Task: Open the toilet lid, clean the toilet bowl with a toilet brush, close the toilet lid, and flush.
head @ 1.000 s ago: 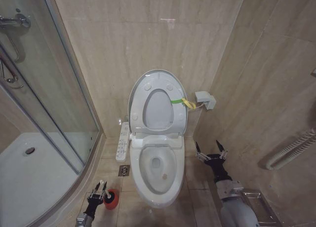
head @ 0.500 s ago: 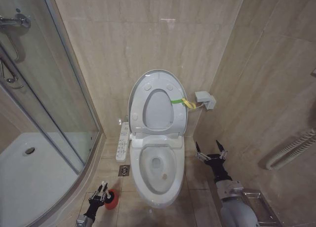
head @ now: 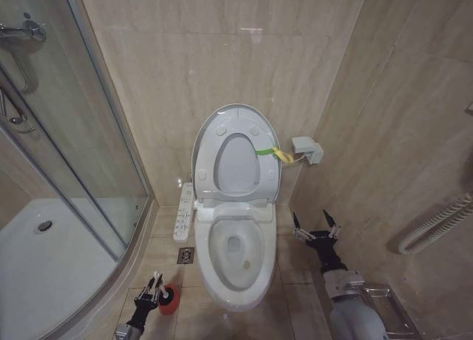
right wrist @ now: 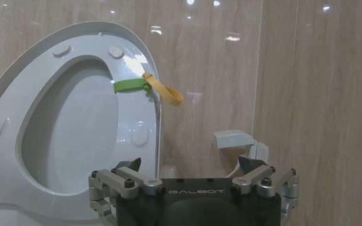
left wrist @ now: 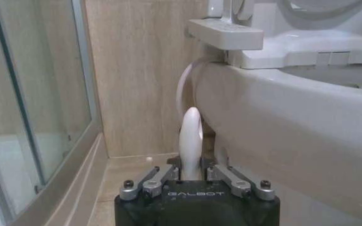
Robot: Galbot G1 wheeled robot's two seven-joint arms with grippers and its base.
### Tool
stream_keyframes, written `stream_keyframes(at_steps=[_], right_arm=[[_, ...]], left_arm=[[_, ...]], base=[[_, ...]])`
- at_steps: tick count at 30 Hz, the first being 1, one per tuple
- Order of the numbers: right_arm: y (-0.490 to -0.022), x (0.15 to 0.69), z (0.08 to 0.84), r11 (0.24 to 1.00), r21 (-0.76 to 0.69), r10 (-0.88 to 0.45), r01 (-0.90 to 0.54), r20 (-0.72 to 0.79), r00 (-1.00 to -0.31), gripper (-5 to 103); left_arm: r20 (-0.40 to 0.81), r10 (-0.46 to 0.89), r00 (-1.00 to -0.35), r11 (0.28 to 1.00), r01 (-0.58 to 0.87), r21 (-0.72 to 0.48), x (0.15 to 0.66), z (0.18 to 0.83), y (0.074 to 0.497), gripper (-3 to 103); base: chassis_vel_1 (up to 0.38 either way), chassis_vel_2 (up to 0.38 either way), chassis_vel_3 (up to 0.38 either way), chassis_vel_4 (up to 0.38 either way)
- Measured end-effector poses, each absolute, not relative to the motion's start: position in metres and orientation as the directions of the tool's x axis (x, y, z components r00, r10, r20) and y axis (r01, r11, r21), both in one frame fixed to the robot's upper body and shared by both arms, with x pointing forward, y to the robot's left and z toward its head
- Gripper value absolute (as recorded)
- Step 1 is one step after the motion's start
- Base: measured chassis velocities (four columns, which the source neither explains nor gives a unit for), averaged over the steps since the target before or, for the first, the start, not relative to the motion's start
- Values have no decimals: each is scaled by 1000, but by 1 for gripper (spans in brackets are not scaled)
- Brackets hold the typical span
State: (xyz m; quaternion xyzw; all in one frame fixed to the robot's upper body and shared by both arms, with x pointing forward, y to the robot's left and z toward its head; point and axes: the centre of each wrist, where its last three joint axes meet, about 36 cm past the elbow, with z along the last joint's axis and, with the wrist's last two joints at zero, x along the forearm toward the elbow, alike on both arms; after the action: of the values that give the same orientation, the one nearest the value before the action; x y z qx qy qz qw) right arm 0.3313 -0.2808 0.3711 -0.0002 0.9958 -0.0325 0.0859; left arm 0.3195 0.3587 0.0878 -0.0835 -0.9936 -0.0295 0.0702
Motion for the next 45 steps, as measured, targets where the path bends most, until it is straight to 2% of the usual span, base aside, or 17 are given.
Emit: stream_keyframes(at_steps=[24, 45], right_arm=[[-281, 331, 371, 998, -65, -6, 5, -171, -985, 100], [-281, 331, 371, 998, -65, -6, 5, -171, -985, 100]], left_arm=[[121, 172, -978, 982, 180, 52, 312, 89, 356, 20], [76, 158, -985, 985, 162, 51, 293, 120, 351, 20]], base=[[0, 0, 0, 0], [0, 0, 0, 0]])
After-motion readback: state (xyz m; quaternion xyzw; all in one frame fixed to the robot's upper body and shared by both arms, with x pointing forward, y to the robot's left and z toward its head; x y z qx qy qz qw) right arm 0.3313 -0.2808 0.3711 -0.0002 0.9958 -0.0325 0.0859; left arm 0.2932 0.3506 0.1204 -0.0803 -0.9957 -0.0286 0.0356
